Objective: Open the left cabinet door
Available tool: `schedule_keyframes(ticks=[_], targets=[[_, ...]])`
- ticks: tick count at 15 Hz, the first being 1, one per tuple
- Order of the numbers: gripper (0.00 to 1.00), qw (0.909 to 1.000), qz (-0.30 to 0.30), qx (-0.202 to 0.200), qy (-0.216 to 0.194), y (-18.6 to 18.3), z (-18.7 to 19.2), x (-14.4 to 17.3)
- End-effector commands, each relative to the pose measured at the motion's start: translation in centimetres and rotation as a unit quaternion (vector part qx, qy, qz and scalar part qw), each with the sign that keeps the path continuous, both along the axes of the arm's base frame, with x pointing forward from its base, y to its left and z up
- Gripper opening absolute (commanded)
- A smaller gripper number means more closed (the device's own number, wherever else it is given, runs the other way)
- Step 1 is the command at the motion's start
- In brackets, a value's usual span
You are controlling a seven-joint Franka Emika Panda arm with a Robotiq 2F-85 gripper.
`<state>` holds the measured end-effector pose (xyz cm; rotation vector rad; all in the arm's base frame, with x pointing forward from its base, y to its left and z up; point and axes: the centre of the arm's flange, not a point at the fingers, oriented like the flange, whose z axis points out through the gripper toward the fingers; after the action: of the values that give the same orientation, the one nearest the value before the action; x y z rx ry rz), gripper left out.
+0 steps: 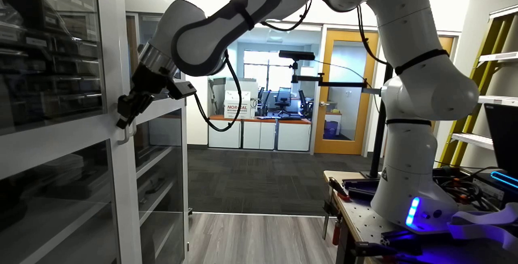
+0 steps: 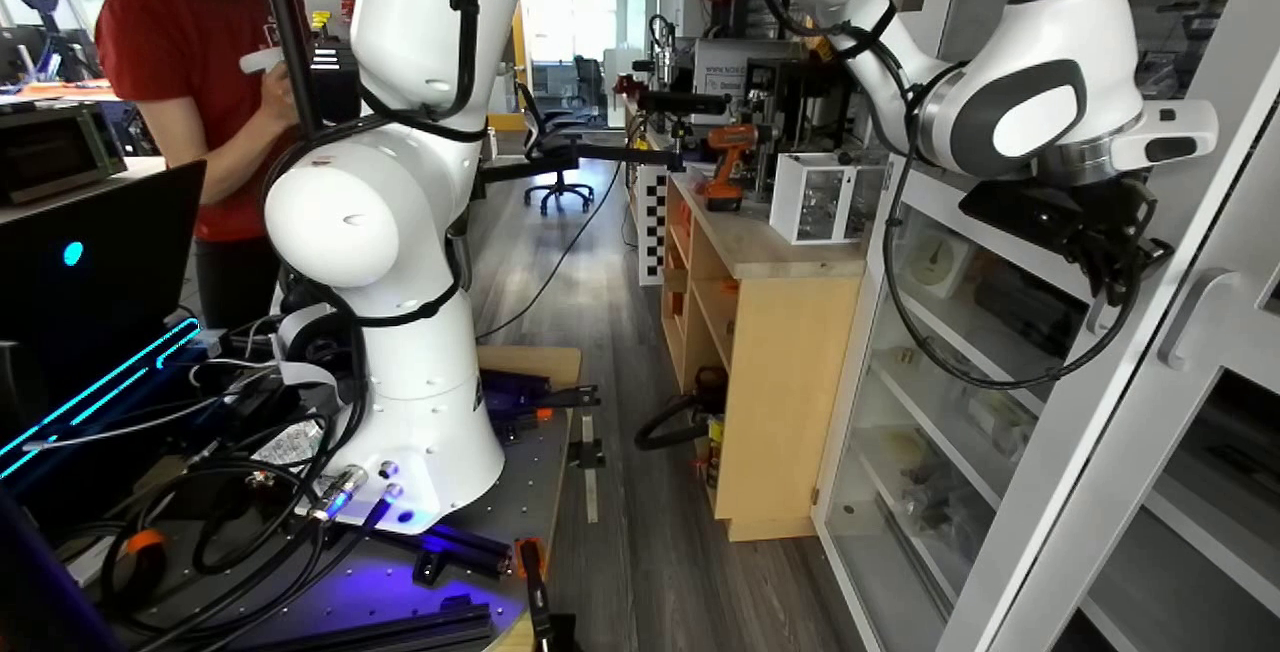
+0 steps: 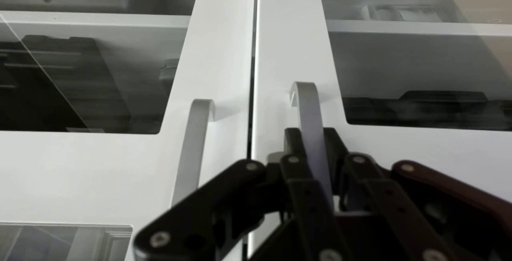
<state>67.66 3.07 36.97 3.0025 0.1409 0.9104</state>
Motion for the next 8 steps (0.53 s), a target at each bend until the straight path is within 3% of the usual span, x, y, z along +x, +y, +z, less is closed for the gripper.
schedule_keyframes(ticks=[1,8], targets=[[0.04,1.0,-0.003,0.002,-0.002,0.0,1.5,-3.9],[0.04,0.9989,-0.042,0.002,0.022,1.2,2.3,-10.1]])
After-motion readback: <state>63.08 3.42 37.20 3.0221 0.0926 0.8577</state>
